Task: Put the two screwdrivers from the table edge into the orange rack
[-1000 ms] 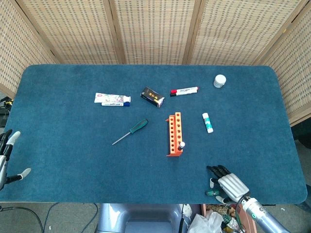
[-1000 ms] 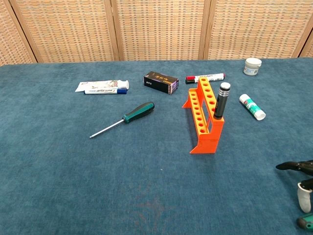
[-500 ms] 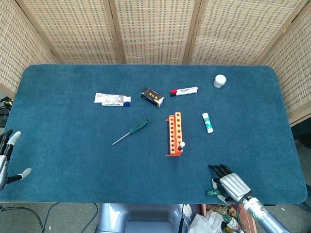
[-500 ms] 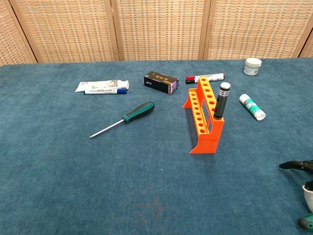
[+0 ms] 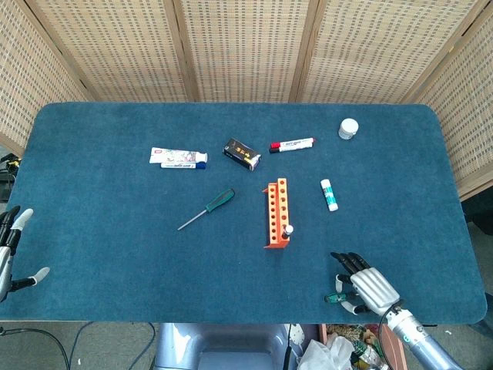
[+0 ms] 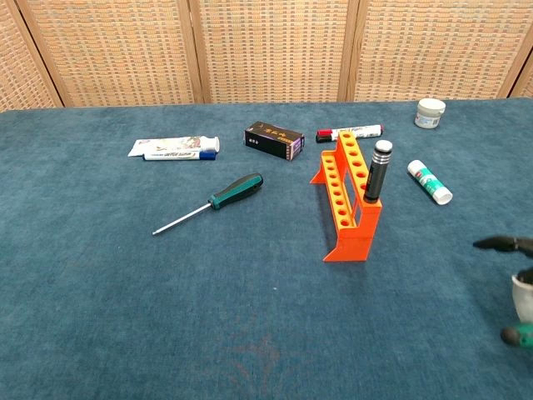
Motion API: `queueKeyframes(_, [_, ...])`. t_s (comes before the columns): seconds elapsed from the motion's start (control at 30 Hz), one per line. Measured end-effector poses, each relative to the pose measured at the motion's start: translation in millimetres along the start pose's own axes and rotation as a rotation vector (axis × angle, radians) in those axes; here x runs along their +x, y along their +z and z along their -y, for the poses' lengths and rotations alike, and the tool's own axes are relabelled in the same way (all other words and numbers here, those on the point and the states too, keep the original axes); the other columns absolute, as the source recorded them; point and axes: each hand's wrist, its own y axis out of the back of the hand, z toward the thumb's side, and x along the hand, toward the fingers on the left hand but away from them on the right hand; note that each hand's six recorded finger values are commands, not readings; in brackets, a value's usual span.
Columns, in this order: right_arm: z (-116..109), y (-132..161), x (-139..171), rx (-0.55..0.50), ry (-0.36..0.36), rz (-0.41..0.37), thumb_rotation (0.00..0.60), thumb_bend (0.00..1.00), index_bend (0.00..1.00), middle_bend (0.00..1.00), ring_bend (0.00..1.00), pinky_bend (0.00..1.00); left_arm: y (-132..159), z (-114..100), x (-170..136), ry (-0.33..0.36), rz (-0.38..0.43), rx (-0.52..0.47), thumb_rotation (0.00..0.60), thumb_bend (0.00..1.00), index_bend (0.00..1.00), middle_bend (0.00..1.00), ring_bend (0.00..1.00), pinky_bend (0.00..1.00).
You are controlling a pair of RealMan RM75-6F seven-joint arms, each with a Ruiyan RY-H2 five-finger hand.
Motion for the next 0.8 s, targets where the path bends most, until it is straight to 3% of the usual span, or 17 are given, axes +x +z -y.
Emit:
queueKeyframes(0.43, [-96.4, -7.1, -21.4, -0.228, -0.233, 0.027, 0.600, 0.39, 0.64, 0.00, 0.00, 0.00, 0.2, -1.6, -0.6, 0.002, 0.004, -0.005, 0.600, 0.00, 0.00, 0.00, 0.00, 0.00])
queueKeyframes(0.8, [-168.9, -8.2, -77.0, -0.580, -0.328, 0.016, 0.600, 0.39, 0.64, 0.00, 0.00, 0.00, 2.4, -0.6, 1.0, -0.002, 0.006, 0.001, 0.600, 0.00, 0.00, 0.00, 0.00, 0.00])
